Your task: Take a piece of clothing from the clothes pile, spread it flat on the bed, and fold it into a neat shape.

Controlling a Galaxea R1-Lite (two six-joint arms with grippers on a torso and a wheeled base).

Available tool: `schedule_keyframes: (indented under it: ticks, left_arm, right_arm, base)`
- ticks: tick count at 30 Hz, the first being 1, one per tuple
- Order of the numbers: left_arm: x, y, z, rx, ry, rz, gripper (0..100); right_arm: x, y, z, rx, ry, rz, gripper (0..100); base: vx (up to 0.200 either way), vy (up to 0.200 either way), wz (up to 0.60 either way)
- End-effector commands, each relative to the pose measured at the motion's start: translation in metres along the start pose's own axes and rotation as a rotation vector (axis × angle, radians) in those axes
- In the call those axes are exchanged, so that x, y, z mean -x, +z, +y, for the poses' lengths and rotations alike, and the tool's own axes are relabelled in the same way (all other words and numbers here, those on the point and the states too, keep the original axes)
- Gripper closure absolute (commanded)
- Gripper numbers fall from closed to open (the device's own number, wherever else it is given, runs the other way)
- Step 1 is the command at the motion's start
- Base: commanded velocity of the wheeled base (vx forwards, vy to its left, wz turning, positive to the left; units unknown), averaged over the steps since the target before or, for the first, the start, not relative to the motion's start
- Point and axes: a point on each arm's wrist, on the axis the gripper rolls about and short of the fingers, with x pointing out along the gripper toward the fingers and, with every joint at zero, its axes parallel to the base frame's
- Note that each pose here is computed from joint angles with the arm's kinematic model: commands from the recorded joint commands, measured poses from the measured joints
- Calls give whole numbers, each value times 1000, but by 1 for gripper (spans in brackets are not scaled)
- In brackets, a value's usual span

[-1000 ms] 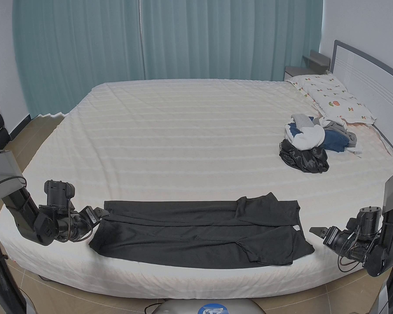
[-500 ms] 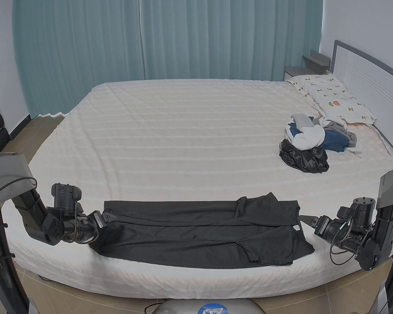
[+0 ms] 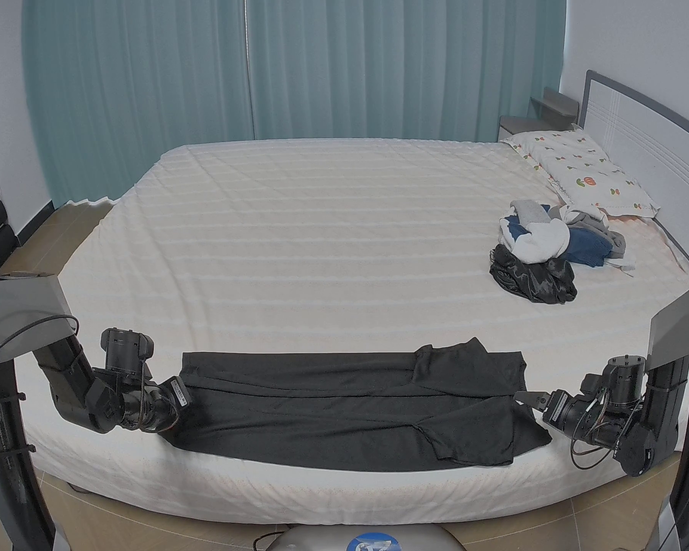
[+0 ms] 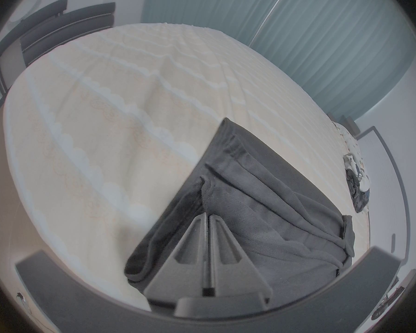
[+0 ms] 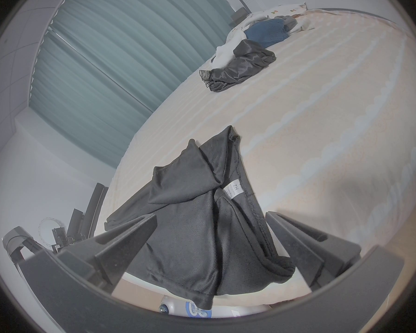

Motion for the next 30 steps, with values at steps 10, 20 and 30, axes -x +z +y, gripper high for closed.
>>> schedule_keyframes:
  ticks: [10, 20, 30]
  left_arm:
    - [1, 2, 6, 36, 34, -18, 100]
    - [0, 2, 6, 54, 32, -19, 100]
    - [-1, 0, 5, 59, 31, -9, 100]
  right_arm:
    - [1, 0, 4, 9, 20, -3, 0]
    - [-6, -8, 10, 33, 58, 41, 0]
    - [-30, -4, 6, 99, 74, 23, 0]
  base:
    - [0, 0, 0]
    - [0, 0, 0]
    - [0, 0, 0]
